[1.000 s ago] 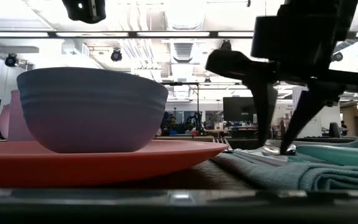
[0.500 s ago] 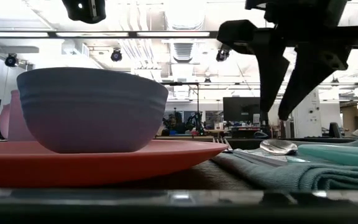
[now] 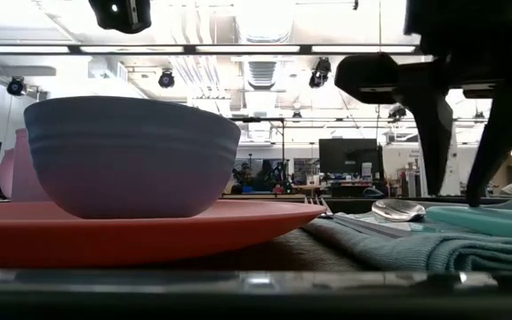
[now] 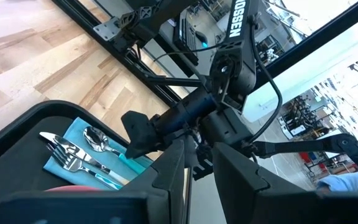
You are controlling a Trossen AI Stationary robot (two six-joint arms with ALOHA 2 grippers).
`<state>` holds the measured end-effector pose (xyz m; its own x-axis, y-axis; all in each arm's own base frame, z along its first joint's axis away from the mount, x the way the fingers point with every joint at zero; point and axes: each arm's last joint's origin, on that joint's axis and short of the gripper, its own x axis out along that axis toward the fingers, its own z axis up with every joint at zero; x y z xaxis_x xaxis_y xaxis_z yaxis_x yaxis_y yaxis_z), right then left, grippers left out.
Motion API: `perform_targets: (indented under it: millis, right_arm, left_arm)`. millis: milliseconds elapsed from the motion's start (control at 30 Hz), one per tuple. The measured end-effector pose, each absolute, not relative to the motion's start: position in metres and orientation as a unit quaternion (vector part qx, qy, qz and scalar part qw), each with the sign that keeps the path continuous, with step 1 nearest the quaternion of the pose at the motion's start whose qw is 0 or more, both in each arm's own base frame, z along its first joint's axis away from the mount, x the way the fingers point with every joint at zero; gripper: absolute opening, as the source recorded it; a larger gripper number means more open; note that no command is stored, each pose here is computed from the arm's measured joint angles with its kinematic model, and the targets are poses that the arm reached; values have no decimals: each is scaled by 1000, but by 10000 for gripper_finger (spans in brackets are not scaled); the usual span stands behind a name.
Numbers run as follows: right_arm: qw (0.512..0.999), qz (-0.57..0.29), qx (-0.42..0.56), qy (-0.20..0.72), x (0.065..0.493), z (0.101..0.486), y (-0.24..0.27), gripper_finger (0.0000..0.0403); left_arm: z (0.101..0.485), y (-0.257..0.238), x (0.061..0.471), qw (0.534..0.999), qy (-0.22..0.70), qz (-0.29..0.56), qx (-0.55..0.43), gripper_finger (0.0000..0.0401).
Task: Set up tray
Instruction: Adjust the green spoon, then return to Home Position
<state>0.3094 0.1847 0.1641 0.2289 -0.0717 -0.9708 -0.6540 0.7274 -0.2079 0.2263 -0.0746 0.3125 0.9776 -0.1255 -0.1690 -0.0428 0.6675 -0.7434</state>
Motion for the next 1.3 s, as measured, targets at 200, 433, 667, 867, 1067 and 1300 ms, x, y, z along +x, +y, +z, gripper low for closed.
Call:
perform_targets:
  millis: [200, 433, 667, 867, 1067, 1300]
  right_arm:
    - [728, 203, -307, 579, 312, 164, 186, 83]
    - [712, 208, -315, 593, 312, 151, 186, 92]
    - [708, 206, -336, 586, 315, 150, 186, 95]
    - [717, 189, -341, 577, 322, 158, 186, 98]
    - [701, 159, -317, 619, 314, 166, 183, 93]
    - [706, 88, -249, 657, 295, 185, 182, 85]
  left_arm:
    - [313, -76, 226, 907, 105, -25, -407, 66]
    - [313, -76, 226, 909, 105, -26, -402, 66]
    - [310, -76, 226, 909, 108, -24, -401, 66]
    - [310, -76, 226, 909, 108, -24, -401, 66]
    - [310, -76, 226, 909, 108, -25, -401, 66]
    - [310, -76, 226, 909, 107, -25, -401, 66]
